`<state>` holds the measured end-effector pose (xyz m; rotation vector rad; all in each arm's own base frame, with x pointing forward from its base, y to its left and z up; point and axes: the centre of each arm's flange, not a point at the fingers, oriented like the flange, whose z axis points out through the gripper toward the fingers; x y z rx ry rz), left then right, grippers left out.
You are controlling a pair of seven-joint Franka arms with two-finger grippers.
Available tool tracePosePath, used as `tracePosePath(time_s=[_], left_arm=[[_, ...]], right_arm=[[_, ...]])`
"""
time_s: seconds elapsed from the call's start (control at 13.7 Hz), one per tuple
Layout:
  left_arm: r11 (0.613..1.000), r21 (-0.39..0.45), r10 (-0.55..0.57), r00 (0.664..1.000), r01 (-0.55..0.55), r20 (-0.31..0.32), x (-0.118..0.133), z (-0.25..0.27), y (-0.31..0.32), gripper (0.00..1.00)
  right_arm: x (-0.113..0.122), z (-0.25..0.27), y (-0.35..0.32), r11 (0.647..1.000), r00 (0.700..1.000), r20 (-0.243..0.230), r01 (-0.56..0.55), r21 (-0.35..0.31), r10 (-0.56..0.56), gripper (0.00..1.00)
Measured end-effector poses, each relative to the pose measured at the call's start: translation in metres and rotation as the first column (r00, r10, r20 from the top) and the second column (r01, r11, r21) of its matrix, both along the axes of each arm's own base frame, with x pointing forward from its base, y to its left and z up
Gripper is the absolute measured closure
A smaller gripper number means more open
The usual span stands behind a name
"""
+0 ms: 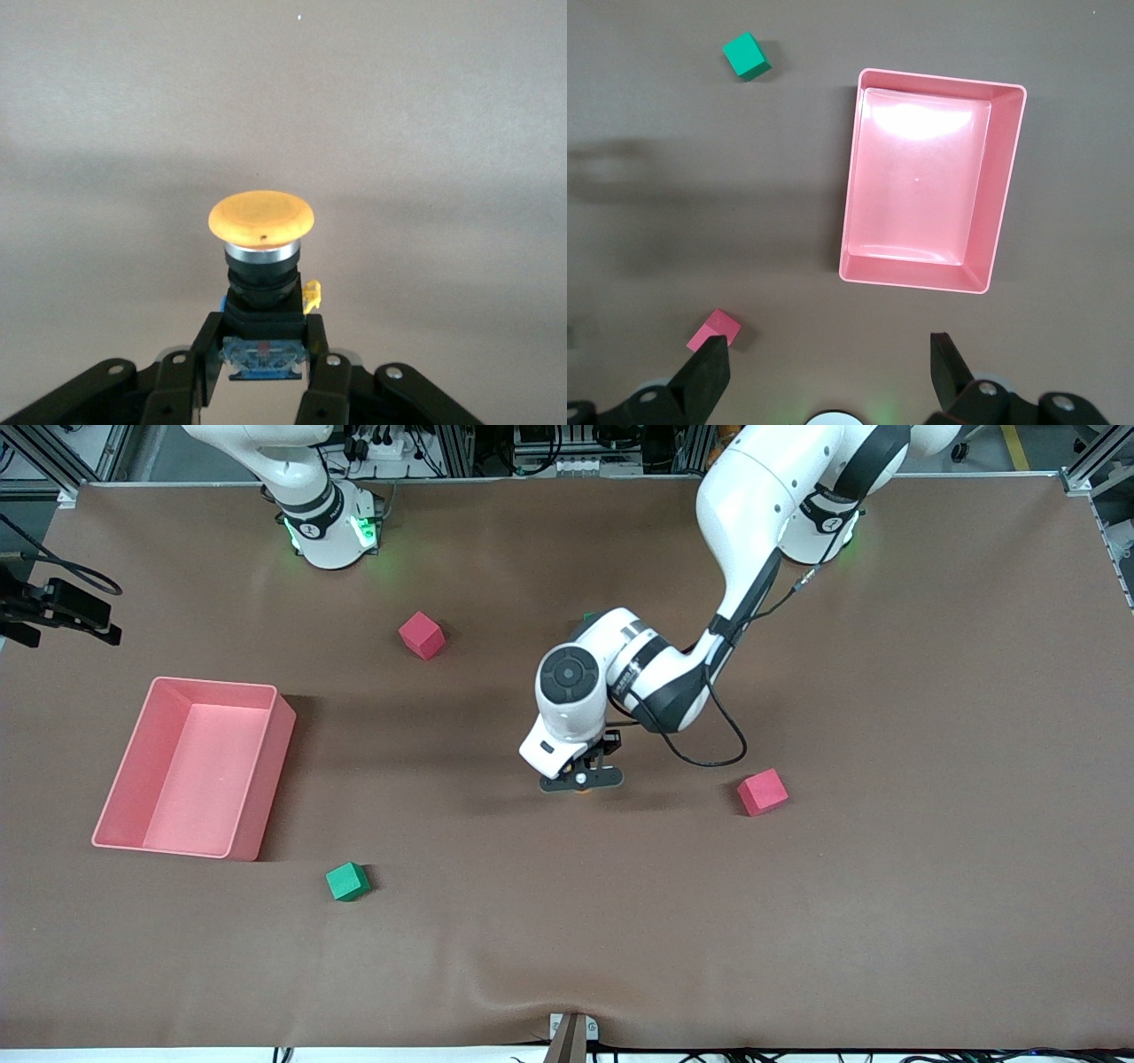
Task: Place and upright button with both arms
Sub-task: 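Lift the button off the table with the left gripper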
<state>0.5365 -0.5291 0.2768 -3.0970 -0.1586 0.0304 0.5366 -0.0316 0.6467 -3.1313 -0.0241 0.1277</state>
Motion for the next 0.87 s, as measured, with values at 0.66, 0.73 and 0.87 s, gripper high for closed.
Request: tracePosePath(time_s=[0.66,0.73,0.87], left_arm=[[0.997,-0.01,0.081,0.95,-0.082,0.302,-0.038,0.014,-0.024,0.59],[0.996,-0.007,0.089,0.937,-0.092,0.337,-0.042,0.019,-0.018,0.59],[0.991,0.012,0.114,0.902,-0.131,0.417,-0.049,0.021,-0.013,0.59]], right_arm=[[0.0,0.0,0.0,1.0,1.0,-0.003,0.0,0.0,0.0,0.0],[0.0,0.0,0.0,1.0,1.0,-0.003,0.0,0.0,0.0,0.0],[0.0,0.0,0.0,1.0,1.0,-0.003,0.0,0.0,0.0,0.0]])
